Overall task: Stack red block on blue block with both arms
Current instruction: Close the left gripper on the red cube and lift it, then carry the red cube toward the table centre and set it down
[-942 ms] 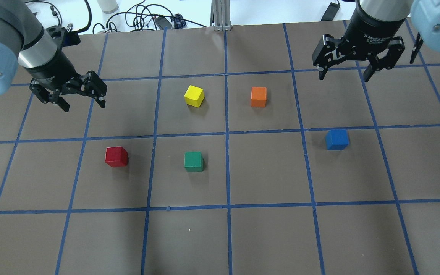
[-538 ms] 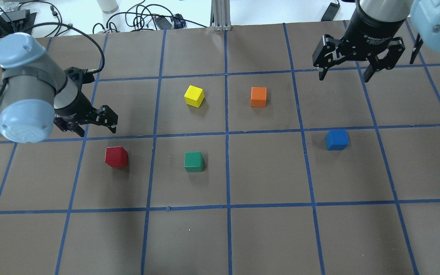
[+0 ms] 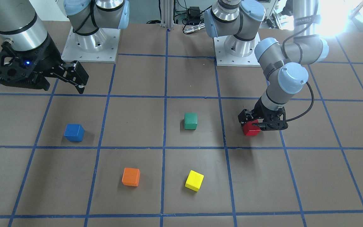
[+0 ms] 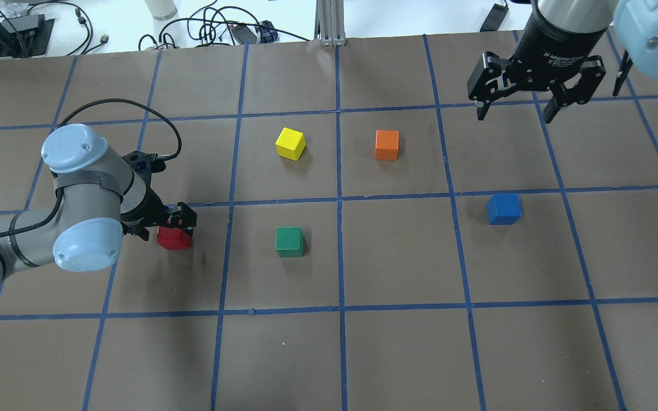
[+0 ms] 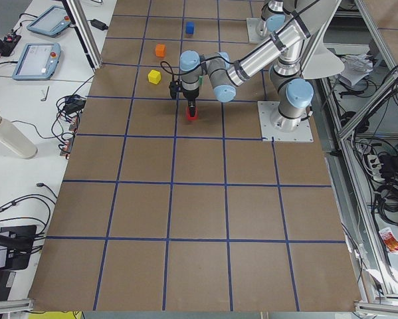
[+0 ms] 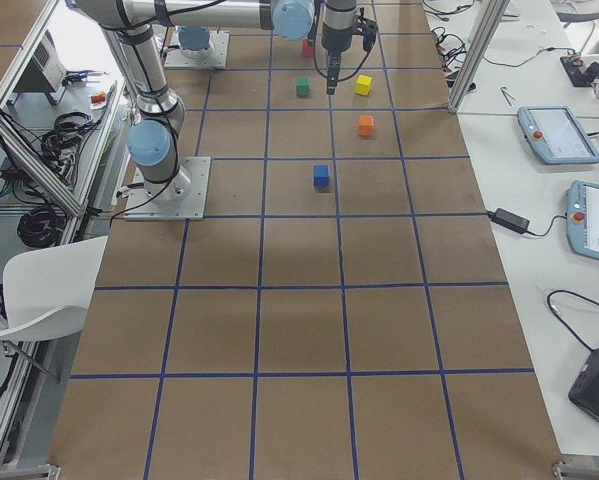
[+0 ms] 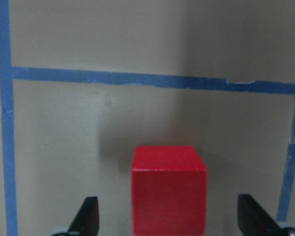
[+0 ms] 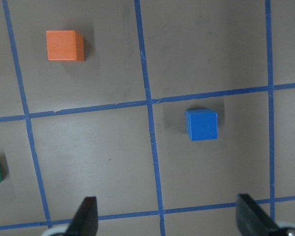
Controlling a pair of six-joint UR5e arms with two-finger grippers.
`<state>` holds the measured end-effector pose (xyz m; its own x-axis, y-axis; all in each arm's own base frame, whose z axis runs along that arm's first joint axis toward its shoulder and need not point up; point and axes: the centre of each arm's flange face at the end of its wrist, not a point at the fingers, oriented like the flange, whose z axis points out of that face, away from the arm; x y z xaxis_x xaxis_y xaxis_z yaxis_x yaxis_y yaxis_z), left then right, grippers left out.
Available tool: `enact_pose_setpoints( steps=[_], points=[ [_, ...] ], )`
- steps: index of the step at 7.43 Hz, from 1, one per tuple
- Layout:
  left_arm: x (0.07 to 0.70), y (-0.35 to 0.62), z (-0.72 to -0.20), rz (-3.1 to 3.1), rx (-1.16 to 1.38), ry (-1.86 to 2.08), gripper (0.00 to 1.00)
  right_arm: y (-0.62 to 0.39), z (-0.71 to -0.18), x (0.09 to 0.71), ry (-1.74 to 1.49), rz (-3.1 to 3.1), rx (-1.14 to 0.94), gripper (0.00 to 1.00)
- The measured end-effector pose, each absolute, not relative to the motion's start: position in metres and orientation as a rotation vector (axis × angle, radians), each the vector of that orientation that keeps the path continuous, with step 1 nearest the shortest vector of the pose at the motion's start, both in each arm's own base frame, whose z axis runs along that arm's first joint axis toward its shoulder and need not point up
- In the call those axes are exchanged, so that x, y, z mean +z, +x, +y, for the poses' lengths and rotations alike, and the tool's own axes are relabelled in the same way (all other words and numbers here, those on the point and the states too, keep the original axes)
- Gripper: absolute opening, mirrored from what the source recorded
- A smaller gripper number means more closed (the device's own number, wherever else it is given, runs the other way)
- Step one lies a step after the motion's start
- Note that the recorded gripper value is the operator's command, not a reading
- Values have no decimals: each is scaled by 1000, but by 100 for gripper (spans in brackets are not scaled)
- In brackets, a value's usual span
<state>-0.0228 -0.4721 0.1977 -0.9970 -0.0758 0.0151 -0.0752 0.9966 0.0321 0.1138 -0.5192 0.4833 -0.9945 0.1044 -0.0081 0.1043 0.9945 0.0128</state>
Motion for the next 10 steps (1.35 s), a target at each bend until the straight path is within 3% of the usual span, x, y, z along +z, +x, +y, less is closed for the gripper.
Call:
enact_pose_setpoints(
  steps=[1, 2, 3, 7, 10],
  points=[
    [195, -23, -472, -3124, -43, 110, 38, 114, -519, 483, 164, 3129, 21, 100],
    [195, -22, -474, -3127, -27, 102, 14, 114, -519, 482, 164, 3129, 22, 100],
    [198, -22, -476, -3131, -6, 90, 6, 114, -519, 482, 164, 3129, 23, 100],
    [254, -42, -504, -3189, 99, -29, 0, 114, -518, 481, 164, 3128, 27, 100],
    [330, -157, -547, -3121, -12, -36, 0, 114, -518, 481, 164, 3129, 27, 100]
  ],
)
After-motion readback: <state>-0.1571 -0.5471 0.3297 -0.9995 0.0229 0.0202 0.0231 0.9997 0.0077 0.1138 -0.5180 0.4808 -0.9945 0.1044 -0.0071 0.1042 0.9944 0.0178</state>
